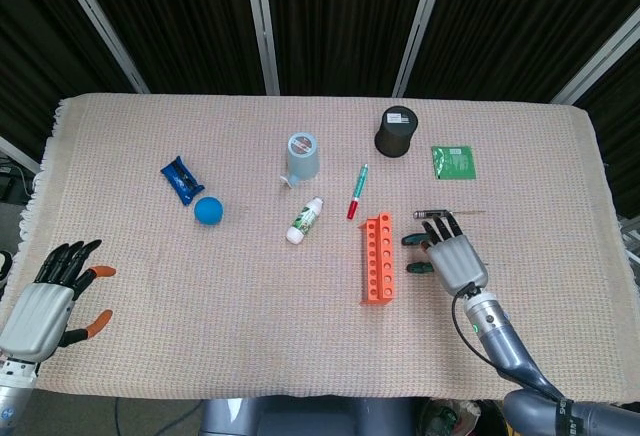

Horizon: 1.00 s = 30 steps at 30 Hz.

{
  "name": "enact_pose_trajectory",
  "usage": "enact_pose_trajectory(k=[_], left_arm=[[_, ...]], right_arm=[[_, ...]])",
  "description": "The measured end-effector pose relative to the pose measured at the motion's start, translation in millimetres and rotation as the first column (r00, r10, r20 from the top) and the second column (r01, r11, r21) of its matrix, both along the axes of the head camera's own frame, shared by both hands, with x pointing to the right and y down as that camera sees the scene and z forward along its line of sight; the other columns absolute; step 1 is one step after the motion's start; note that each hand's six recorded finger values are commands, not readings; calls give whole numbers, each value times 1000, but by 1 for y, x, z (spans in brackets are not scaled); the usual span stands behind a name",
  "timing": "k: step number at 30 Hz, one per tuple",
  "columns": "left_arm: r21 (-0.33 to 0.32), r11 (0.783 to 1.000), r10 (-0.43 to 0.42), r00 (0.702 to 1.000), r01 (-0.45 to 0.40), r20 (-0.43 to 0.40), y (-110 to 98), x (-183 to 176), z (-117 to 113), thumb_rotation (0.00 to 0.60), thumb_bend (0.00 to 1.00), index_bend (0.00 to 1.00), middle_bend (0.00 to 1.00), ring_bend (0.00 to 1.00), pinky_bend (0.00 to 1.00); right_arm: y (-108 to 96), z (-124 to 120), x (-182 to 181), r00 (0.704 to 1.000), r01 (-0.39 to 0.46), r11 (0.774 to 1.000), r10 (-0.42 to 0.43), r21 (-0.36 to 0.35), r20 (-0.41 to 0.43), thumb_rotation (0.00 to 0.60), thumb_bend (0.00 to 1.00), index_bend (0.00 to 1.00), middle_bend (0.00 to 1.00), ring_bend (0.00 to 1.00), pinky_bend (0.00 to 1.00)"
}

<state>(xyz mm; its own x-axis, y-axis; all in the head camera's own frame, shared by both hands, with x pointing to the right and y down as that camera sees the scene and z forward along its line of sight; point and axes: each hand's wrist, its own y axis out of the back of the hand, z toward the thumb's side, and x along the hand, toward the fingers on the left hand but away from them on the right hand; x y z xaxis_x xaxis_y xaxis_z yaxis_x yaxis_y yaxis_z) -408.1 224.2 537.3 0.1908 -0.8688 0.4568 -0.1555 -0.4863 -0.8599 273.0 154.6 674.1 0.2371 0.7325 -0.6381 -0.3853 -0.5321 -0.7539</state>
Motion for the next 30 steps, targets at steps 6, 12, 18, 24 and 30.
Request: enact_pose_trajectory(k=[6, 12, 18, 24, 30], left_arm=[[1, 1000, -1, 1000, 1, -5, -1, 0, 1, 600, 258, 313, 42, 0, 0], [-6, 1000, -3, 1000, 3, -13, 0, -1, 2, 600, 258, 312, 42, 0, 0], [-13, 1000, -11, 1000, 11, -11, 1, -4, 3, 600, 257, 312, 42, 0, 0], [-12, 1000, -14, 1000, 14, -13, 0, -5, 3, 600, 259, 313, 41, 0, 0], [-9, 1000, -14, 1000, 14, -14, 0, -5, 3, 600, 259, 312, 42, 0, 0]], right_arm=[[-1, 11, -3, 999, -15, 999, 14, -38, -43, 600, 231, 393, 101, 0, 0], [-1, 22, -10, 994, -39, 995, 29, -91, -103, 600, 232, 390, 101, 0, 0], [-2, 29, -23, 993, -44, 992, 30, -122, -117, 600, 233, 390, 102, 0, 0], [2, 30, -23, 993, -49, 989, 33, -141, -118, 600, 233, 390, 101, 0, 0], [8, 25, -18, 992, -65, 985, 47, -158, -114, 600, 233, 392, 101, 0, 0]])
